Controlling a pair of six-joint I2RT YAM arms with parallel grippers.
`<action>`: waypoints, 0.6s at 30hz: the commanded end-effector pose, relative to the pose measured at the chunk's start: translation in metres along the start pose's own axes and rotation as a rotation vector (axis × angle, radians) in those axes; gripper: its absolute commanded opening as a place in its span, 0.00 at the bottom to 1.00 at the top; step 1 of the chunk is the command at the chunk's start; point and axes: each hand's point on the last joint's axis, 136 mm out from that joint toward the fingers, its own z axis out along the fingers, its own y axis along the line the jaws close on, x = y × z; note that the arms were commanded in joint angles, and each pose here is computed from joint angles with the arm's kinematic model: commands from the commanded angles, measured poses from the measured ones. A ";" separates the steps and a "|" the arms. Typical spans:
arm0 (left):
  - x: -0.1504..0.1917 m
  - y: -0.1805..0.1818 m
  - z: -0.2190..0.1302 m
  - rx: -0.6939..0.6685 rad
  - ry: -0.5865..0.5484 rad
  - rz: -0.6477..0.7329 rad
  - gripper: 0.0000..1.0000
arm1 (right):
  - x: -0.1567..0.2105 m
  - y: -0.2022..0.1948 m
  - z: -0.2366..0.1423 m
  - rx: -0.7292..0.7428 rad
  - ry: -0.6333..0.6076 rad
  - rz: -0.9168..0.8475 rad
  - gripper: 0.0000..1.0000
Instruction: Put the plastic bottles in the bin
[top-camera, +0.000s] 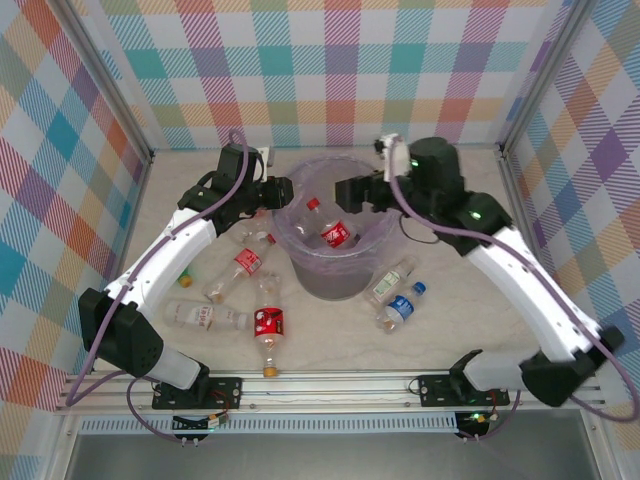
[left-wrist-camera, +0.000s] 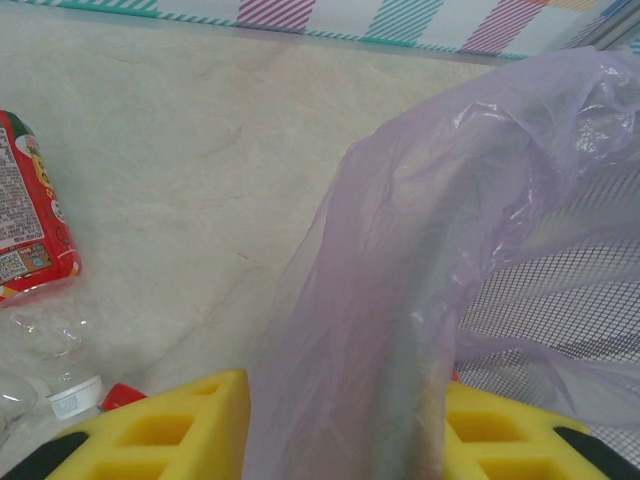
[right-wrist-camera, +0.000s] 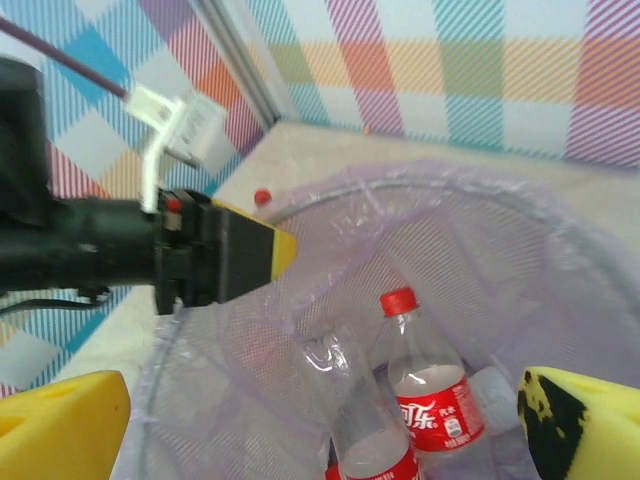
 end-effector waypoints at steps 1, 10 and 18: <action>0.039 0.021 0.018 -0.084 0.131 0.012 0.40 | -0.001 -0.025 -0.042 0.158 -0.007 0.062 0.99; 0.039 0.021 0.018 -0.082 0.131 0.010 0.40 | 0.073 -0.119 -0.108 0.506 0.048 0.317 0.99; 0.039 0.021 0.017 -0.087 0.127 0.015 0.40 | 0.194 -0.157 -0.085 0.573 0.236 0.578 1.00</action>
